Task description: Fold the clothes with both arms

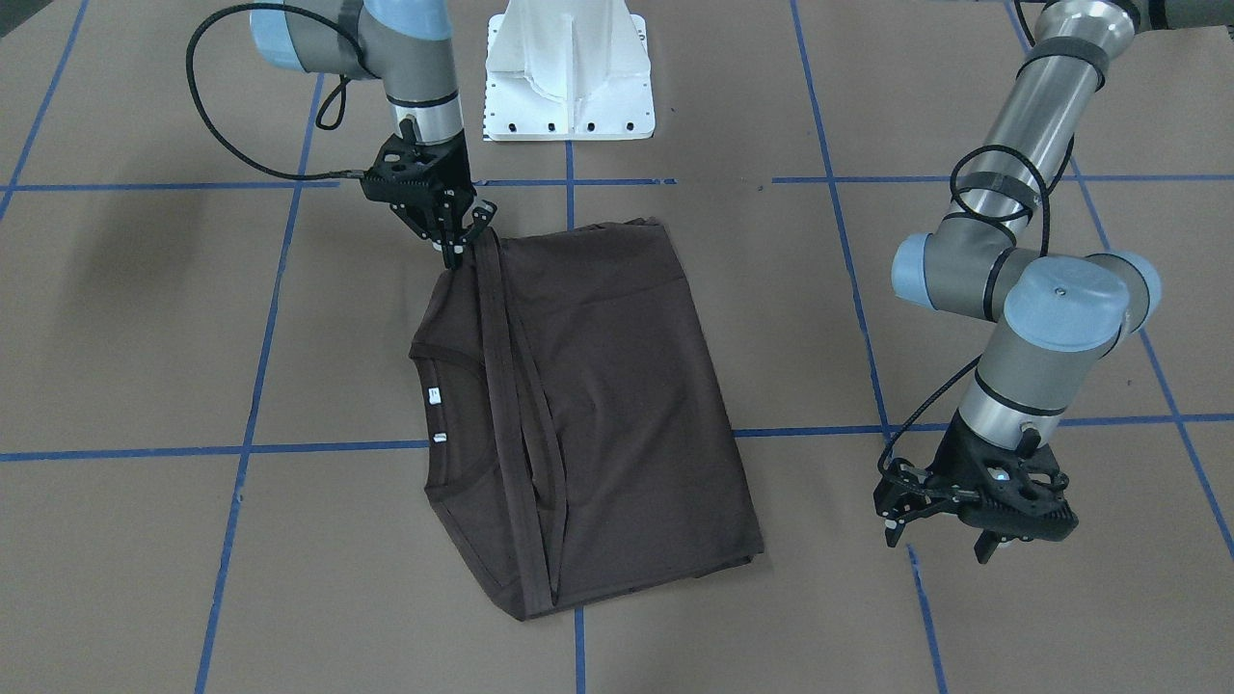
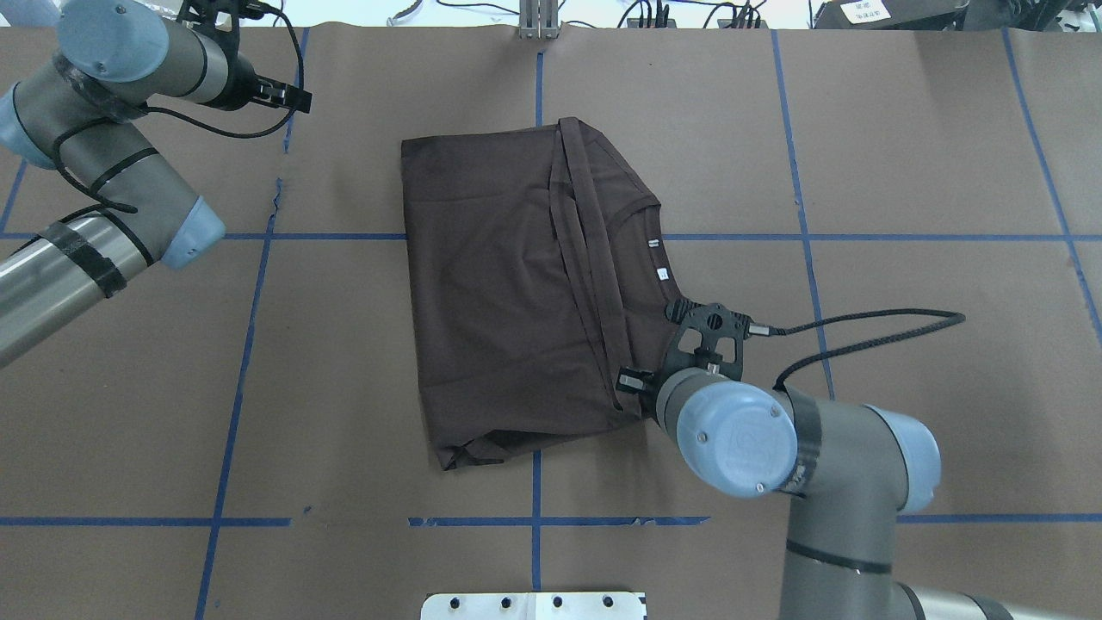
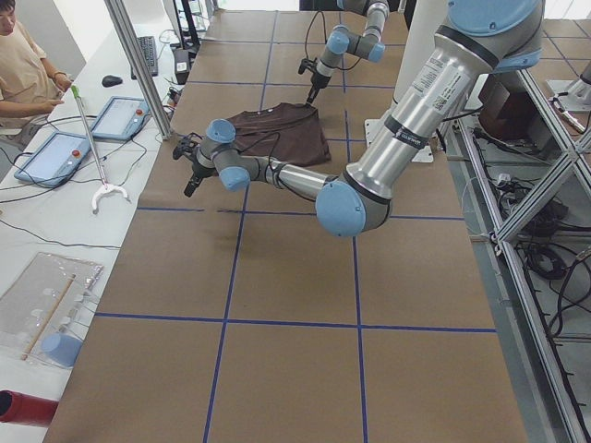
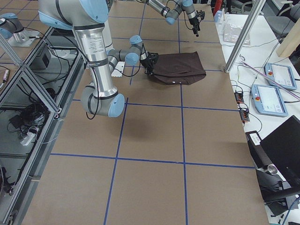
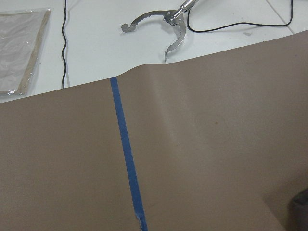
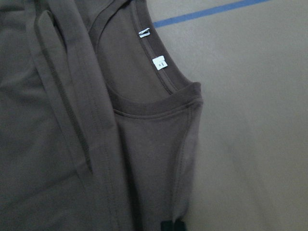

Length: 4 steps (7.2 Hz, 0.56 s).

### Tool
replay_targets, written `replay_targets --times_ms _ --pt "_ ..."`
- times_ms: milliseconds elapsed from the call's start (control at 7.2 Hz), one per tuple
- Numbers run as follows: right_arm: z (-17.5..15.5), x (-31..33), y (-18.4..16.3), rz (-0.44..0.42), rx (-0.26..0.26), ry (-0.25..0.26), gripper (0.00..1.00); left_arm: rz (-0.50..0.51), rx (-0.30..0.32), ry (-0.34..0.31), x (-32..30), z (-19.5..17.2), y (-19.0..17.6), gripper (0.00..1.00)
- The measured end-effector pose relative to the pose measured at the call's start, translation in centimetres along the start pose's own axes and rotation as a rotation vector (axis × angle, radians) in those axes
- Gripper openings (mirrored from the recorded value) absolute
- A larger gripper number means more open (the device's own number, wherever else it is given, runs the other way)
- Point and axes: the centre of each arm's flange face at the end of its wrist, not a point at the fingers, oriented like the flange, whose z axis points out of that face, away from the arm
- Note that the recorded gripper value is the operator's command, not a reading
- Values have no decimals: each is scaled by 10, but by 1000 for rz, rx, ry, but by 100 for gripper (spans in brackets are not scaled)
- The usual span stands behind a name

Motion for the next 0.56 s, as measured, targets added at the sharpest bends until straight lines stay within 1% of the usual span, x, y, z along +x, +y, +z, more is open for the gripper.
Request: replay_targets --times_ms 139,278,555 --pt "-11 8 31 5 9 -6 31 0 2 3 2 -1 -1 100" --pt "-15 11 52 -1 16 -7 99 -4 4 5 3 -2 -1 100" --pt "-17 14 75 -47 34 1 100 -13 6 8 6 -4 -2 100"
